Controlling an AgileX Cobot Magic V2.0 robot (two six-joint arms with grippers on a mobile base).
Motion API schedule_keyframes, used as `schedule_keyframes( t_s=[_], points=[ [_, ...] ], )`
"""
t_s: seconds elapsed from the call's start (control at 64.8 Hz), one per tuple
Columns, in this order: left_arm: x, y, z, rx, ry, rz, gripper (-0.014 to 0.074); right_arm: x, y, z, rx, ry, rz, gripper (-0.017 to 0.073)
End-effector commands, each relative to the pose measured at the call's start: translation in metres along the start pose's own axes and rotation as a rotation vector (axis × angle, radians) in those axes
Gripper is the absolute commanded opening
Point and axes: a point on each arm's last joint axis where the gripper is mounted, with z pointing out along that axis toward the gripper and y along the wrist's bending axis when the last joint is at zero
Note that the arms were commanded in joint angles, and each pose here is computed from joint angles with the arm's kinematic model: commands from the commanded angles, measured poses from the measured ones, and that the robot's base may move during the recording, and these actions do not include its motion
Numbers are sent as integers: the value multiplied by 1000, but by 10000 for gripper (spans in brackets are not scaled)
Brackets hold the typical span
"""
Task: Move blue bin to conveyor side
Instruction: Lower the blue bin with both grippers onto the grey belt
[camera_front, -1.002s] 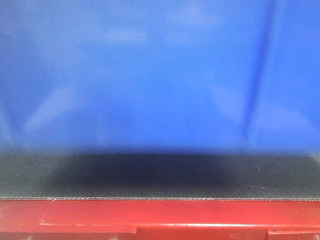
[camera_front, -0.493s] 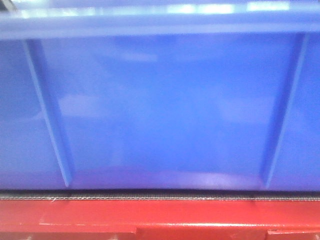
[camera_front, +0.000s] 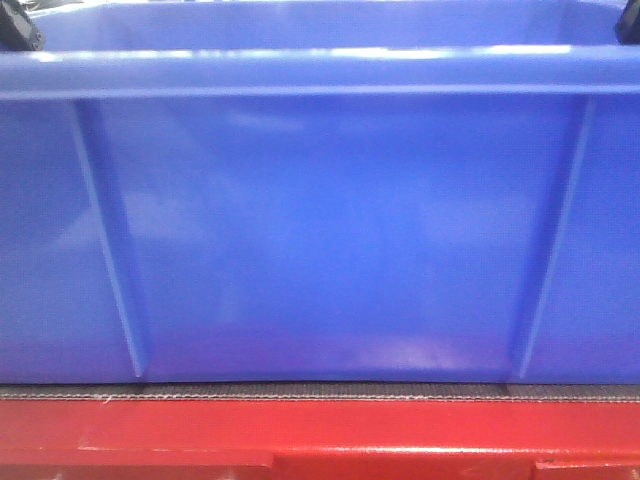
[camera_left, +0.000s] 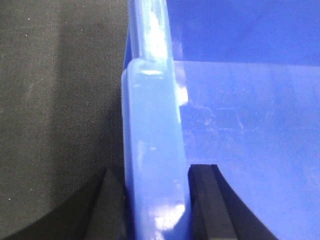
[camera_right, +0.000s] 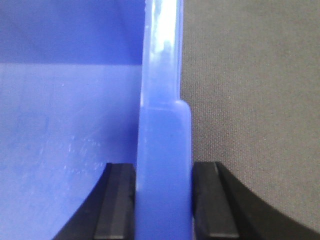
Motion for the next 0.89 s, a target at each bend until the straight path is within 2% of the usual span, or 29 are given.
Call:
schedule_keyframes(
  t_s=[0.0,0.123,0.216,0.278,0.416,0.524,0.74,0.817,0.879],
  points=[
    [-12,-1,-9,-8,-109,34,-20,-11,-4,-8,27,-104,-36,-78],
    [-13,-1,-10,-9,-113,36,13,-11,-4,-8,27,-104,-36,-78],
    [-14,-1,-10,-10,-122,36,129,-11,-4,-8,28,-98,-36,-50],
    [-14,-1,-10,-10,-131,36,220,-10,-4,-8,29,-93,-36,50],
    [-17,-1,-10,-15,-166,42,405,-10,-5,-8,29,-88,-36,400],
    [-21,0,-11,-27,-202,61,459,-13,-4,-11,29,-92,-35,521],
    [-30,-3,-25,-21,-262,66,444,-32,-2,-40,27,-131,-34,515],
    [-38,-6,-42,-14,-291,71,361,-43,0,-64,24,-178,-36,435],
    [-43,-9,-56,-8,-312,76,246,-49,1,-83,23,-214,-51,290]
  ],
)
